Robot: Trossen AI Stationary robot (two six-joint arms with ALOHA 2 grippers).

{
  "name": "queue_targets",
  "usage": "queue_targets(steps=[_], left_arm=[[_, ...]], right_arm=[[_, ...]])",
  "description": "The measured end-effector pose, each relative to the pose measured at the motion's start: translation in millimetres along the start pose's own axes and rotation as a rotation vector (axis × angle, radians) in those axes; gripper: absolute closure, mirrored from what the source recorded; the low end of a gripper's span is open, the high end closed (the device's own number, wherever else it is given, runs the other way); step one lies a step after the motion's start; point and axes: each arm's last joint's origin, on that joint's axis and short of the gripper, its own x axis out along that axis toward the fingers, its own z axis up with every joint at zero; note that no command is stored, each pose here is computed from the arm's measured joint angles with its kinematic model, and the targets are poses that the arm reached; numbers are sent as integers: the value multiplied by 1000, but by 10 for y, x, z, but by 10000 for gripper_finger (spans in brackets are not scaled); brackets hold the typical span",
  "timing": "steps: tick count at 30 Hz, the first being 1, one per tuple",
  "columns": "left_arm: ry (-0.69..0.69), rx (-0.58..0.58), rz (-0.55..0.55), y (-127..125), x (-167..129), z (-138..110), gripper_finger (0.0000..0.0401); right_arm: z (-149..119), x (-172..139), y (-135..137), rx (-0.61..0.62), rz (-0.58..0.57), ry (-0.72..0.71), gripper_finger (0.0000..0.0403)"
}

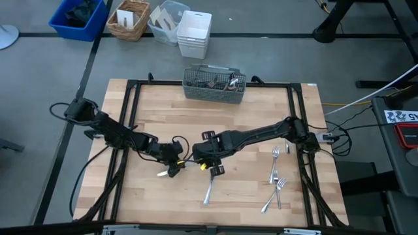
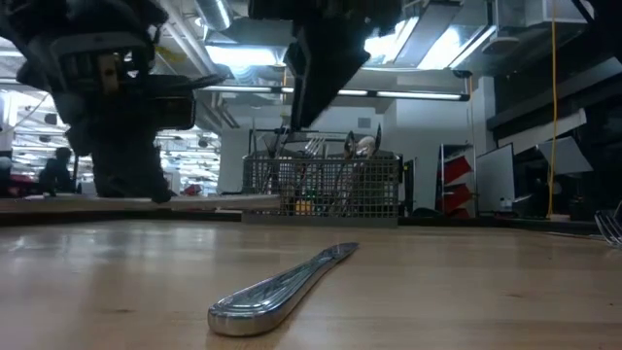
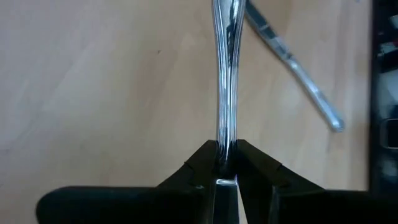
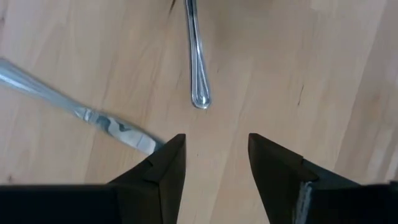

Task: Sort silverware
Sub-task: Put the table knife into the gray silverware organizer

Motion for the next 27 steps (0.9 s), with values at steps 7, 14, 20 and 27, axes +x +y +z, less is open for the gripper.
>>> queue_targets(steps=[7, 14, 20, 27], left_arm=[[-1, -42, -58, 57, -3, 123, 356], [-16, -78, -146, 109, -17, 270, 356], [-49, -89, -234, 121, -40, 388, 356], [-73, -102, -250, 156, -54, 451, 356]], right_arm=[[9, 4, 91, -56, 14, -3, 228], [72, -26, 277, -152, -71, -52, 228], [87, -33, 285, -151, -132, -61, 228], [92, -32, 290, -149, -114, -68, 228]])
